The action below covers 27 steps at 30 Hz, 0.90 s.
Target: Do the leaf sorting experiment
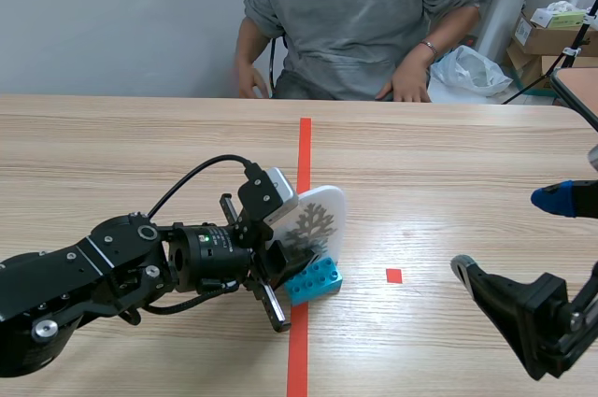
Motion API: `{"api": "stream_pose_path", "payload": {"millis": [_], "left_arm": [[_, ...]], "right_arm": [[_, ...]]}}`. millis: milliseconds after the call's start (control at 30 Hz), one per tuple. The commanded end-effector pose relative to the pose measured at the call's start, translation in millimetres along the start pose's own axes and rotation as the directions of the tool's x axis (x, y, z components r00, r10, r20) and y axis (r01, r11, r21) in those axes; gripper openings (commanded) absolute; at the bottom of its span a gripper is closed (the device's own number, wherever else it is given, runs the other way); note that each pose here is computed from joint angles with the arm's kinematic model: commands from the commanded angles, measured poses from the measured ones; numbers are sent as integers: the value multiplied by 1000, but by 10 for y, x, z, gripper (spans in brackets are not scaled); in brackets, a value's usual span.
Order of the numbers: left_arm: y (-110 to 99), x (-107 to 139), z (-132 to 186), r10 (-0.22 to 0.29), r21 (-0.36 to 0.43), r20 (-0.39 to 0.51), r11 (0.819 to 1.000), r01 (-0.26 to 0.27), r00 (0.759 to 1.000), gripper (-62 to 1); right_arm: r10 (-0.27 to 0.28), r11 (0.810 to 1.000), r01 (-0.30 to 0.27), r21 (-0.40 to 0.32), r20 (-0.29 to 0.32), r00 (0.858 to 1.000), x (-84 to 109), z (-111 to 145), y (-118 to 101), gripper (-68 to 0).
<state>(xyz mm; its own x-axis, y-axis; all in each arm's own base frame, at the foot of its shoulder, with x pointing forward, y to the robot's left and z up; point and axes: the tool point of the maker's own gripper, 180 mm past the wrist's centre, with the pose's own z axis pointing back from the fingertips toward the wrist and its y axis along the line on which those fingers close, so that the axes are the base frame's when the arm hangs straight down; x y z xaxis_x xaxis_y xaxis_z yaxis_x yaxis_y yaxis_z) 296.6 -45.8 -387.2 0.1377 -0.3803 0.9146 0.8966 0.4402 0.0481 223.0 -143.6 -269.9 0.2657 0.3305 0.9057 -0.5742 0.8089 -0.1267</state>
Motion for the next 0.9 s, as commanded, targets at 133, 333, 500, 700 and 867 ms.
{"api": "stream_pose_path", "payload": {"millis": [133, 333, 500, 700, 867], "left_arm": [[17, 138, -16, -8, 3, 37, 1000, 7, 999, -573], [63, 231, 84, -17, 25, 55, 1000, 16, 998, -573], [280, 327, 285, 23, 101, 81, 994, -32, 996, -573], [742, 328, 619, 128, 242, 120, 958, -154, 984, -573], [1134, 261, 959, 161, 362, 142, 910, -203, 977, -573]], "right_arm": [[5, 1000, -5, -14, 31, 1000, 88, -6, -59, 4], [6, 1000, -5, -14, 31, 999, 90, -6, -60, 4], [6, 1000, -5, -14, 31, 999, 90, -6, -60, 4], [5, 1000, -5, -15, 31, 999, 90, -6, -59, 4], [5, 1000, -5, -15, 31, 999, 90, -6, -59, 4]]}}
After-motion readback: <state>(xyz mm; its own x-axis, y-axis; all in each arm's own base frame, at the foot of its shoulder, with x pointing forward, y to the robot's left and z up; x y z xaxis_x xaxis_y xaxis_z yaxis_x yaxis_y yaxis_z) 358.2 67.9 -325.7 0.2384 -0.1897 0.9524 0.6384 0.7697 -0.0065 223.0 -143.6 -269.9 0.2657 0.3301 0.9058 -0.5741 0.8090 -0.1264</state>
